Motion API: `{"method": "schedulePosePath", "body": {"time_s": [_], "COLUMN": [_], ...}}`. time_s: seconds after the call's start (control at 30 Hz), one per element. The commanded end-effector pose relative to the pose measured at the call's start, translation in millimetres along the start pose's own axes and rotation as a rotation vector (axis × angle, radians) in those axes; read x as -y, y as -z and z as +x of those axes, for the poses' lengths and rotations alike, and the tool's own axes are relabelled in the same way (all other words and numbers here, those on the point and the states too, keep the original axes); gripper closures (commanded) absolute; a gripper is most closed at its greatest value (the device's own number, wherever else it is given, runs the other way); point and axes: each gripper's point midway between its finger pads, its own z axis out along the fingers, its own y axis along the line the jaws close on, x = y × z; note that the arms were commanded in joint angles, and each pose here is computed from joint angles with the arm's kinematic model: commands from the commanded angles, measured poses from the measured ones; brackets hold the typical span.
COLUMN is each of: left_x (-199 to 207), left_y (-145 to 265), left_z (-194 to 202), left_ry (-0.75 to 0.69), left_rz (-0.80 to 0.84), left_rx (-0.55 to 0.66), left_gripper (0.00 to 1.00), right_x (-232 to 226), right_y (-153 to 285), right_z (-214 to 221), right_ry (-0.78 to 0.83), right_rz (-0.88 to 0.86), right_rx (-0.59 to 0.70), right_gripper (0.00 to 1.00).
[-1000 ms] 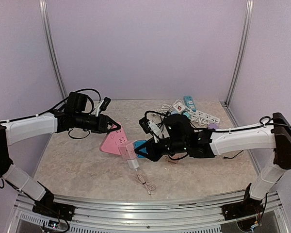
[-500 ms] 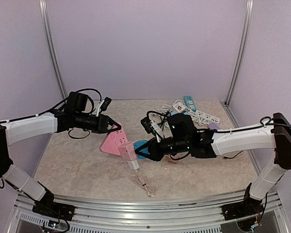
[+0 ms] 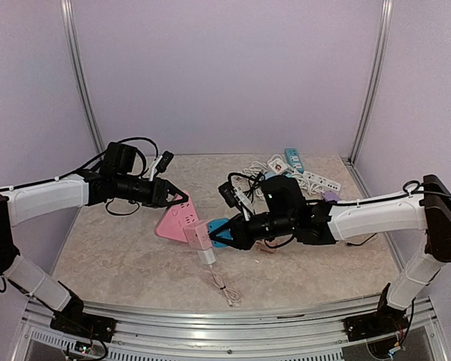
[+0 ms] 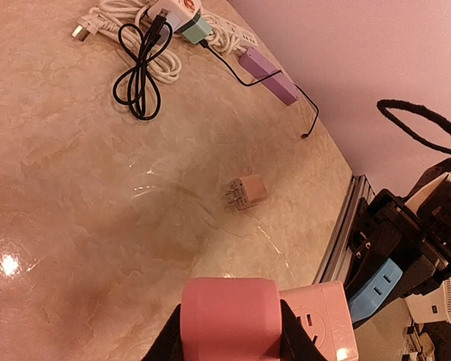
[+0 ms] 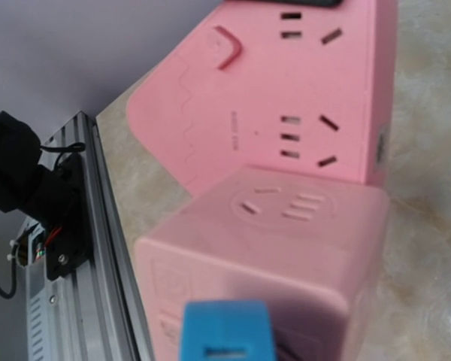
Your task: Pull the plug off the socket
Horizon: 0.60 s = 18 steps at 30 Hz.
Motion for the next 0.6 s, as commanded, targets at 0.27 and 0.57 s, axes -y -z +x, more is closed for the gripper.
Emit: {"method": "schedulePosePath", "body": {"time_s": [0.27, 0.57], "left_x": [17.5, 21.7], "left_y": [9.8, 5.6], "left_z": [-26.1, -21.7], "left_ry": [-0.197, -0.232], "left_rz": [-0.081, -0.105], "left_rx": [0.075, 0.059], "left_gripper": [1.00, 1.00], "right_x": [-19.2, -14.2], "right_y": [4.1, 2.5], "right_z": [-0.9, 1.5], "right_ry": [0.000, -0.006], "right_rz": [-0.100, -0.083], "right_rx": [-0.039, -0.050], "right_gripper": [1.00, 1.00]}}
